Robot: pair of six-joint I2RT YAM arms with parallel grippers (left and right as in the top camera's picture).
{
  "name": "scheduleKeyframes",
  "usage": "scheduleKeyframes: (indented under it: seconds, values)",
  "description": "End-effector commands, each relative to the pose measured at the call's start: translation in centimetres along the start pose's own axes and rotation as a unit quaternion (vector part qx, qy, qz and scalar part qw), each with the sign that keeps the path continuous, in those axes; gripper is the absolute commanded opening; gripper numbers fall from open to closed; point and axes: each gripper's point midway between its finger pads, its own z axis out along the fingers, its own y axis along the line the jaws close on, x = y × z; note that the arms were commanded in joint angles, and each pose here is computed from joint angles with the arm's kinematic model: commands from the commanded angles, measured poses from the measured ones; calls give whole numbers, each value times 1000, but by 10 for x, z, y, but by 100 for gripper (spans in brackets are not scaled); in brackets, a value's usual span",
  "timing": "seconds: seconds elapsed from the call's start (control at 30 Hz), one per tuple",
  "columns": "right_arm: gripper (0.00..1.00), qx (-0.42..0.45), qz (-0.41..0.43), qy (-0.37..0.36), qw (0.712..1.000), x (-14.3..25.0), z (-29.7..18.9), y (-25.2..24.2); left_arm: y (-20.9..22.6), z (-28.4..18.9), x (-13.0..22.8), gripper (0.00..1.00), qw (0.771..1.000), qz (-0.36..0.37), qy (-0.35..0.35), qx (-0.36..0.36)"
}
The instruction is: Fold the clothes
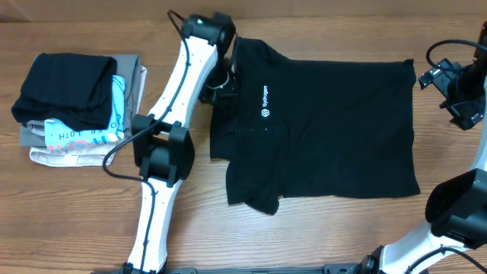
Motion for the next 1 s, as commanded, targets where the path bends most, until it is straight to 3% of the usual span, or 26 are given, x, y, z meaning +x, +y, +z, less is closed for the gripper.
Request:
scheduleKeyframes:
  seconds: [0.0,0.33,0.57,0.97]
  values:
    - [100,-9,1,-23,1000,-2,-16,1,-20,7,9,4,998,29,29,52]
    - [100,-9,1,-23,1000,-2,-16,1,-3,19,5,4,999,0,34,8]
    - [100,-9,1,-23,1000,-2,-16,1,14,22,-23,4,998,-51,-21,-31]
    - [100,-9,1,-23,1000,-2,-16,1,30,53,-53,4,995,-81,-59,-18]
